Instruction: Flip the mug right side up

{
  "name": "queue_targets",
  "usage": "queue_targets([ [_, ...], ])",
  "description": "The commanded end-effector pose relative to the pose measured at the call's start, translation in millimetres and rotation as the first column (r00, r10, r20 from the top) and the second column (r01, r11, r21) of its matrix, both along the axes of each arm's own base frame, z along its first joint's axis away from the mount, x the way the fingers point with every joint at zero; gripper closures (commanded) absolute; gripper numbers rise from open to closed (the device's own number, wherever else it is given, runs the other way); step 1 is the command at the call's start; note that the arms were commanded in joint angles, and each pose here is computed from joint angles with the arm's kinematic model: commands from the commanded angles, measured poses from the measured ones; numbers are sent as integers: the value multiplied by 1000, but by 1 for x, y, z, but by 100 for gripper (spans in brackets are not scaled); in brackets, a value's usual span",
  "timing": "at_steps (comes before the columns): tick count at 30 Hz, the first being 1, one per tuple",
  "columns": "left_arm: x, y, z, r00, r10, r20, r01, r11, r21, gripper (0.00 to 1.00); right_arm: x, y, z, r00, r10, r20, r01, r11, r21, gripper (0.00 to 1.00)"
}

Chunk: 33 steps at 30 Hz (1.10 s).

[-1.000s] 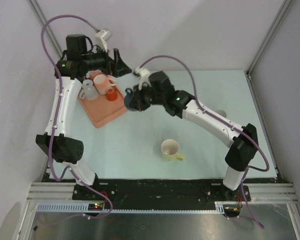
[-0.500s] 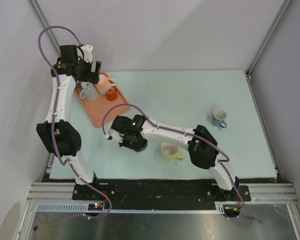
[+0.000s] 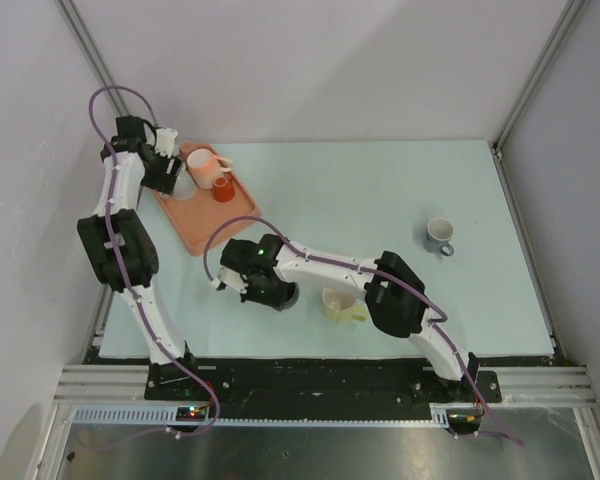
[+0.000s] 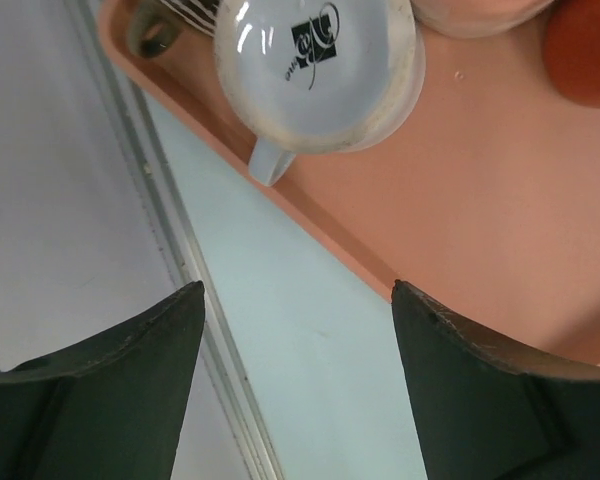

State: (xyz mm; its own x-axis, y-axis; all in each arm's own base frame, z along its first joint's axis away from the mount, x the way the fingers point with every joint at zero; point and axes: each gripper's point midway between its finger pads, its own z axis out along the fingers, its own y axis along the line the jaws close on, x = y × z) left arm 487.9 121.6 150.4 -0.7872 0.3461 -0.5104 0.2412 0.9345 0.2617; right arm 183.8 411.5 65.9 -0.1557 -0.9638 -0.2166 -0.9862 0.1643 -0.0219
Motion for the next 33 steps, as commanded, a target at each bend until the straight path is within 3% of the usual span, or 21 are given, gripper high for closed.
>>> queue_targets([
  [1,17,6,-2,997,-61,47,63,996,-61,23,5,9,11,1000,6,4,-7,999,43,91],
  [10,41,26,-27,993,-112,24,112,994,-5,38,13,16,39,999,-36,11,34,990,140,43],
  [14,48,26,-35,989,-147,22,147,989,-1,39,12,20,62,999,-42,23,37,979,201,29],
  [24,57,26,-62,977,-212,-9,212,977,-1,46,18,11,92,994,-99,48,84,965,250,24],
  [28,60,19,-63,971,-241,7,241,970,-34,61,19,9,95,992,-123,36,110,959,262,24],
  [33,48,4,-55,953,-303,23,304,950,-67,94,21,3,96,988,-151,27,139,956,258,24],
])
